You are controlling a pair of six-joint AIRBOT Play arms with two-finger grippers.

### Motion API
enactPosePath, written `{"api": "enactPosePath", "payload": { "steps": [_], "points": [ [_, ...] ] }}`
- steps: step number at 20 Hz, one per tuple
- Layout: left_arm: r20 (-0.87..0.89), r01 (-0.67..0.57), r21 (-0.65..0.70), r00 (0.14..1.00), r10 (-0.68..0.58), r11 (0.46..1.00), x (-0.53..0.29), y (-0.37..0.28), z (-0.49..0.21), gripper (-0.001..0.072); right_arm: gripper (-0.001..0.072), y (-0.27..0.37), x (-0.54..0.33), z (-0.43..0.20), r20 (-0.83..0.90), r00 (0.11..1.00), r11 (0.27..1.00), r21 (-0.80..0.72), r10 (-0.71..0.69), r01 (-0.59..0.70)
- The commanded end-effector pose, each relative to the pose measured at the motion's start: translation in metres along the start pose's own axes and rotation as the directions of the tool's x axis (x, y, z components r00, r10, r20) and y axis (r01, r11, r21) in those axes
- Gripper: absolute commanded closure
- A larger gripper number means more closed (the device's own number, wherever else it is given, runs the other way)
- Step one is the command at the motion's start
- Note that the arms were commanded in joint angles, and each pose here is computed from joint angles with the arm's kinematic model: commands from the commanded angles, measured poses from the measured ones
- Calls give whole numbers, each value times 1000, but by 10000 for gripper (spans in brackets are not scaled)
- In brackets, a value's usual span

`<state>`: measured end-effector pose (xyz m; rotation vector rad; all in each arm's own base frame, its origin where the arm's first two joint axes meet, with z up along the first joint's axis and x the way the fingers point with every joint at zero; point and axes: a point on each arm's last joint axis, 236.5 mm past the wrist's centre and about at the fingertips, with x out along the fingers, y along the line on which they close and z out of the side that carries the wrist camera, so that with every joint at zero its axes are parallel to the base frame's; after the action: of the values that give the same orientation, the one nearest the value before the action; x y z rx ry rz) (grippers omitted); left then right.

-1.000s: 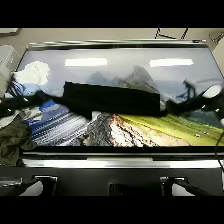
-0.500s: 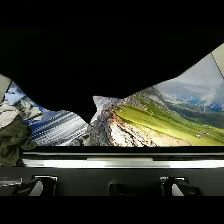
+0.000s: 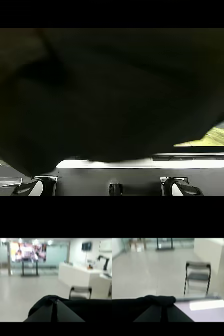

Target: Fold the clothes and pants, and hang the long-sleeved shirts on hangers.

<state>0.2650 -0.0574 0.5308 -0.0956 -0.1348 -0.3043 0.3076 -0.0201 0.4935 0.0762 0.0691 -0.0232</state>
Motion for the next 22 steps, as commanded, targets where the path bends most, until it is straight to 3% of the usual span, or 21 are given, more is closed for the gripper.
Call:
{"api": "enactPosePath", "payload": {
  "steps": [1,3,5,7,8,10,11,14,16,19,22],
  "points": [
    [-489,-22,-150,871,-55,988,50,43,-153,691,678,-20,69,-157,-566,824,998,54,10,25],
    [-671,-42,-261,726,-150,964,82,60,-261,690,678,-29,111,-272,-812,581,994,95,50,47],
    [-781,-103,-356,578,-236,929,104,65,-371,690,678,-24,144,-378,-917,388,991,121,88,61],
    [-840,-178,-394,468,-275,902,116,68,-468,690,678,-13,166,-465,-961,256,983,143,109,117],
    [-859,-229,-407,424,-286,884,120,72,-508,689,678,-12,178,-493,-966,232,973,155,113,170],
    [-859,-299,-447,407,-311,843,134,76,-559,689,678,-8,209,-525,-949,276,941,225,153,251],
    [-847,-332,-466,435,-305,820,144,82,-572,689,678,-9,228,-526,-927,342,928,256,155,272],
    [-786,-368,-460,592,-178,808,190,115,-566,689,676,-25,287,-492,-800,594,918,295,84,266],
    [-736,-364,-432,671,-89,825,213,130,-550,689,675,-36,312,-475,-717,696,899,329,40,287],
    [-698,-353,-408,715,-39,842,231,124,-550,689,675,-40,325,-483,-694,719,880,360,29,311],
    [-705,-345,-420,707,-62,839,234,108,-557,689,675,-37,308,-502,-765,643,885,329,45,329]
  ]
}}
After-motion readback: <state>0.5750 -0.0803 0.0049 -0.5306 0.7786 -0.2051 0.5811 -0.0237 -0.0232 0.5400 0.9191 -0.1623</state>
